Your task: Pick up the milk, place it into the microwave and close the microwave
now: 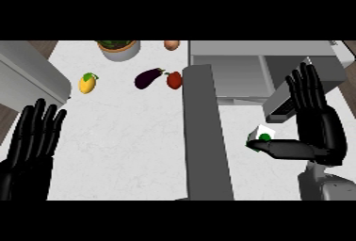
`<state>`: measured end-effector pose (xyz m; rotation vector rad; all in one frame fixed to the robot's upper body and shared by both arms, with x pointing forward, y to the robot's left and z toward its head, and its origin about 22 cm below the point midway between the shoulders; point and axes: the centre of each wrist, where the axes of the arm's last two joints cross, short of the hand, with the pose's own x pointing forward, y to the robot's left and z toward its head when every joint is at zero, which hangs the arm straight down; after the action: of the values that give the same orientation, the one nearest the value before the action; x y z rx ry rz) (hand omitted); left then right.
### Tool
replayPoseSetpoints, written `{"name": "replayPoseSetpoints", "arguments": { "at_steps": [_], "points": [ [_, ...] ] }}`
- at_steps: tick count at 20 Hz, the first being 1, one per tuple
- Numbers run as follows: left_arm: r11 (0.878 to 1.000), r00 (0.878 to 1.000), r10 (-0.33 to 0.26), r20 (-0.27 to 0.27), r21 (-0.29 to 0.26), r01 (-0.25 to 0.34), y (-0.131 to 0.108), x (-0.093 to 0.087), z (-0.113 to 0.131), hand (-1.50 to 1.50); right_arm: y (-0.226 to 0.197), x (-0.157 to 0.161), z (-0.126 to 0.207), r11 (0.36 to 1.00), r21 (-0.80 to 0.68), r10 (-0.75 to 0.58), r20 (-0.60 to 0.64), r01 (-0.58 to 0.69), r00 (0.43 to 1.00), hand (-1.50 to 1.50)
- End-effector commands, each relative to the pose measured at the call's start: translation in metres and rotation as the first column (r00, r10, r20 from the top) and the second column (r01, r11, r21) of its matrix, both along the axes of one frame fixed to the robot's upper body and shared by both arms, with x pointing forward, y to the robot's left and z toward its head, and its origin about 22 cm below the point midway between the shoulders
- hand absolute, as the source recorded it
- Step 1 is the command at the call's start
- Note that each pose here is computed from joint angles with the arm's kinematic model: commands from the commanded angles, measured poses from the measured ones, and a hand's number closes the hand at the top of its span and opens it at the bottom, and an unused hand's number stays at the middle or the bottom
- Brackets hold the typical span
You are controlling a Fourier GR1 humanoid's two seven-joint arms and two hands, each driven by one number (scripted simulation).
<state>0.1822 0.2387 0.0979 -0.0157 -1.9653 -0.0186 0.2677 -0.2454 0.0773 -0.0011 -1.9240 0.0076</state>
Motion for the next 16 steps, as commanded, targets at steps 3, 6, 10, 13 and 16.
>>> {"name": "replayPoseSetpoints", "arguments": {
  "at_steps": [3, 6, 10, 13, 16],
  "points": [
    [1.0, 1.0, -0.012, 0.004, 0.013, 0.012, 0.002, -0.005, -0.016, -1.5, -0.021, 0.001, -0.023, 0.999, -0.001, -0.036, -0.07, 0.035, 0.997, -1.5],
    [1.0, 1.0, 0.006, 0.016, -0.004, -0.006, -0.014, -0.021, 0.006, -1.5, -0.019, -0.021, -0.055, 0.999, -0.029, -0.029, -0.09, 0.027, 0.996, -1.5],
    [1.0, 1.0, -0.026, 0.001, 0.004, 0.026, -0.01, -0.033, 0.007, -1.5, -0.029, -0.02, -0.076, 0.996, -0.06, -0.068, -0.118, 0.061, 0.991, -1.5],
    [1.0, 1.0, -0.016, 0.007, -0.005, 0.016, 0.0, -0.031, 0.001, -1.5, -0.038, -0.022, -0.095, 0.996, -0.056, -0.07, -0.137, 0.063, 0.988, -1.5],
    [1.0, 1.0, -0.02, -0.008, 0.01, 0.02, -0.007, -0.032, -0.008, -1.5, -0.062, -0.028, -0.111, 0.993, -0.058, -0.111, -0.145, 0.104, 0.983, -1.5]
  ]
}}
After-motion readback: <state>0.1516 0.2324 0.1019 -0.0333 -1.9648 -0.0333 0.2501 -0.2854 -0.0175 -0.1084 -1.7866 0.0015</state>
